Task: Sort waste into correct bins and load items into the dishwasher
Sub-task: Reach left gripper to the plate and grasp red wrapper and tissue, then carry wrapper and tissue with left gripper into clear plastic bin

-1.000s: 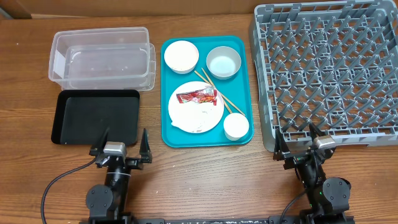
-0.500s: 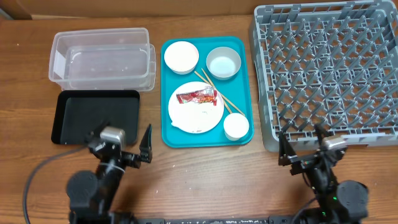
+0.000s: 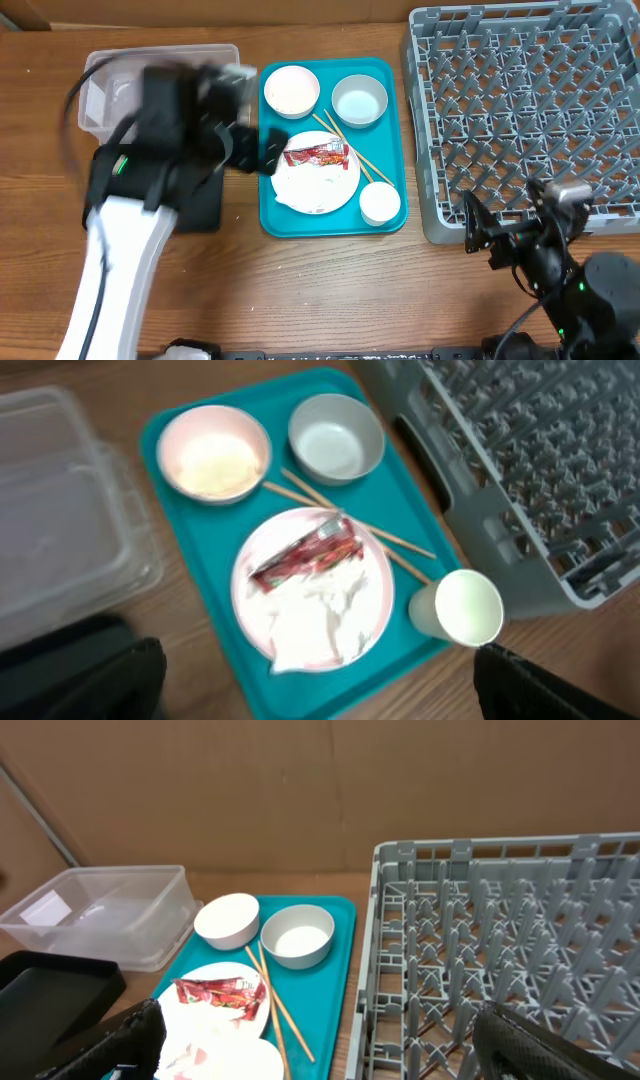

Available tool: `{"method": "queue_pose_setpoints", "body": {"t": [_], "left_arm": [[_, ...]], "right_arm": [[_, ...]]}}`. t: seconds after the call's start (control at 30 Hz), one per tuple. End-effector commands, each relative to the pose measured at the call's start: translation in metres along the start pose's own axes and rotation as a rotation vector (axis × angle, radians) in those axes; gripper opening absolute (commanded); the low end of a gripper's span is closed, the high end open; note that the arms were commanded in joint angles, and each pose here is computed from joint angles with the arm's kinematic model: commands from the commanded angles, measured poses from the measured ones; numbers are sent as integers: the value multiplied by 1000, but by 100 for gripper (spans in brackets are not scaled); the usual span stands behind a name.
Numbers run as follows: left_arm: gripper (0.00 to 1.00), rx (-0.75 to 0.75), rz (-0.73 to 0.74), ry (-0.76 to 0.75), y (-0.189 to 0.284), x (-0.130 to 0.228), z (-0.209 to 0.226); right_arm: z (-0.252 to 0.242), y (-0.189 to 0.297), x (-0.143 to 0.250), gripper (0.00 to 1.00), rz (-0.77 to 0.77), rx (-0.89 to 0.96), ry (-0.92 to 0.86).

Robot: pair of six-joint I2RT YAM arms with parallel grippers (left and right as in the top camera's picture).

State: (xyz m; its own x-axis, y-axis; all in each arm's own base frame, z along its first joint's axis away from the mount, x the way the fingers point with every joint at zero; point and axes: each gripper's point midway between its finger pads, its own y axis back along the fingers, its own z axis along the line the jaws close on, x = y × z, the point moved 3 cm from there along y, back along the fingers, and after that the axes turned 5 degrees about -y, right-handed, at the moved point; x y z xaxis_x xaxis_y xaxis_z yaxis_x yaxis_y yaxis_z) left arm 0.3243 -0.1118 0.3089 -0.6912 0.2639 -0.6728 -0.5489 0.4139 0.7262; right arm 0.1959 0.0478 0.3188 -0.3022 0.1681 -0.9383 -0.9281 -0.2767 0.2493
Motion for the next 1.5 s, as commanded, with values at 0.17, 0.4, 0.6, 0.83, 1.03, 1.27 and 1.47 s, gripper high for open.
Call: {"method": "queue_pose_setpoints", "body": {"t": [0.17,0.4,0.6,0.83,1.03,1.27,1.47], "left_arm": [[100,69,237,-73,-103,-2,-14],[100,178,422,-393,-172,42,-10],[100,192,471,-535,-208,58,-10],[100,185,538,-658,-240,78,-7],[100,204,609,-682,-262,101,-11],[34,213,621,-686,-266,106,-15],[4,176,619,-587,-266,102,-15]], "right_arm": [[9,-17,10,100,113,-72,-28],[9,-16,21,100,167,-80,-40],[9,-15,25,100,183,-77,-44],[8,-15,26,100,190,-76,-46],[8,-15,26,100,190,-76,-46],[8,-15,26,100,190,-76,-46],[8,-15,26,100,190,-76,-45]]}}
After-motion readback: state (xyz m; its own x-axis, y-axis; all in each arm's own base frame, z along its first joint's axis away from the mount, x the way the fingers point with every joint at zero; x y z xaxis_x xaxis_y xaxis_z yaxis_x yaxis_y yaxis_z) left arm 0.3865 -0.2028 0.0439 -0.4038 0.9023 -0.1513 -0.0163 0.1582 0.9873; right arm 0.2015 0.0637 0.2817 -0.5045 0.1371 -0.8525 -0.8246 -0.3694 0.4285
